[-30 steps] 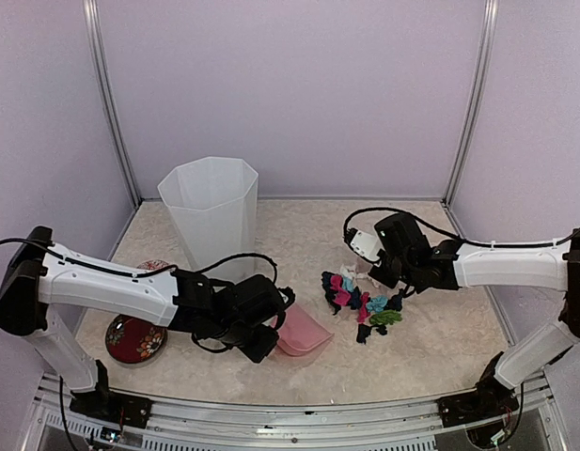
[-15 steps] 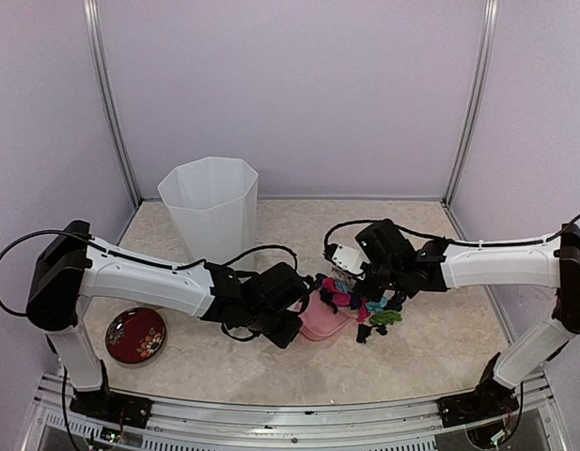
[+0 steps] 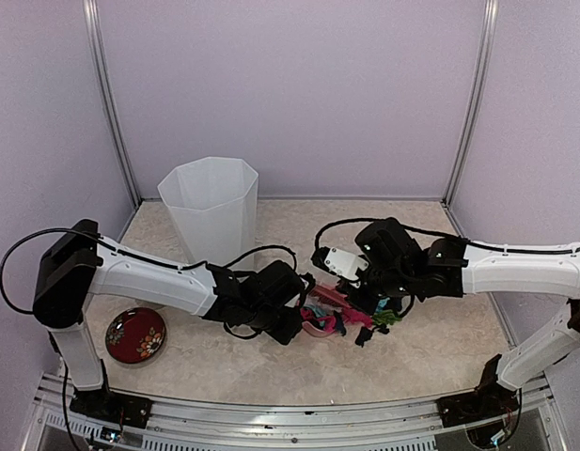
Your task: Sweep away the paper scraps from the table
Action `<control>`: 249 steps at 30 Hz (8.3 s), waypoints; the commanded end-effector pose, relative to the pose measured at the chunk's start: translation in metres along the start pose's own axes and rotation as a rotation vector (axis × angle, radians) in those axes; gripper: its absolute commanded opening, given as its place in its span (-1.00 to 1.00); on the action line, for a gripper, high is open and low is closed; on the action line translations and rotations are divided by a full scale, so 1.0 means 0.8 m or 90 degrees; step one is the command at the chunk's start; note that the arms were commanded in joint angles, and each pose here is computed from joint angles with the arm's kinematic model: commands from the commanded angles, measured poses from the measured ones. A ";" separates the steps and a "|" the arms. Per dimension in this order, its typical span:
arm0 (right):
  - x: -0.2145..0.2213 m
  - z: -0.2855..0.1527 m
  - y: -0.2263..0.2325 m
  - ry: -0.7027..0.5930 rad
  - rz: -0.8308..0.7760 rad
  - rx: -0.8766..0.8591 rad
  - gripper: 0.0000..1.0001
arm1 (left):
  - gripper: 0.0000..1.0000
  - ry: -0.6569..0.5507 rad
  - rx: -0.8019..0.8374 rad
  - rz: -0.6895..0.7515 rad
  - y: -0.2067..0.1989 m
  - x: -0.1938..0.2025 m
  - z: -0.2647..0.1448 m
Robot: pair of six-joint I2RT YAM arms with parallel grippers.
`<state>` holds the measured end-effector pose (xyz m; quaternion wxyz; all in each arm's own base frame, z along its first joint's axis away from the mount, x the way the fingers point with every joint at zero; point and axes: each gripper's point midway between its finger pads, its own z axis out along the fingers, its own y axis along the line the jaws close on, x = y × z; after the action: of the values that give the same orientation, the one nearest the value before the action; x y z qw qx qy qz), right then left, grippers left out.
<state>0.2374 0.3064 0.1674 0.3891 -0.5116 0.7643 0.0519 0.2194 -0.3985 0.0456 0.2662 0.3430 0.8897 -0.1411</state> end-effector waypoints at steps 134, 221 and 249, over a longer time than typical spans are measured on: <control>0.054 -0.106 -0.123 -0.151 0.442 0.227 -1.00 | -1.00 -0.434 0.257 -0.335 0.175 -0.200 -0.407; 0.092 -0.131 -0.160 -0.020 0.507 0.330 -1.00 | -1.00 -0.220 0.144 -0.011 -0.004 -0.070 -0.299; 0.181 -0.111 -0.021 0.407 0.634 0.109 -1.00 | -1.00 -0.092 0.077 0.036 -0.006 0.021 -0.201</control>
<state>0.1948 0.1367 0.1581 0.1577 -0.0576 0.9857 -0.0160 0.1437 -0.3228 0.1662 0.2962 0.3754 0.8535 -0.2070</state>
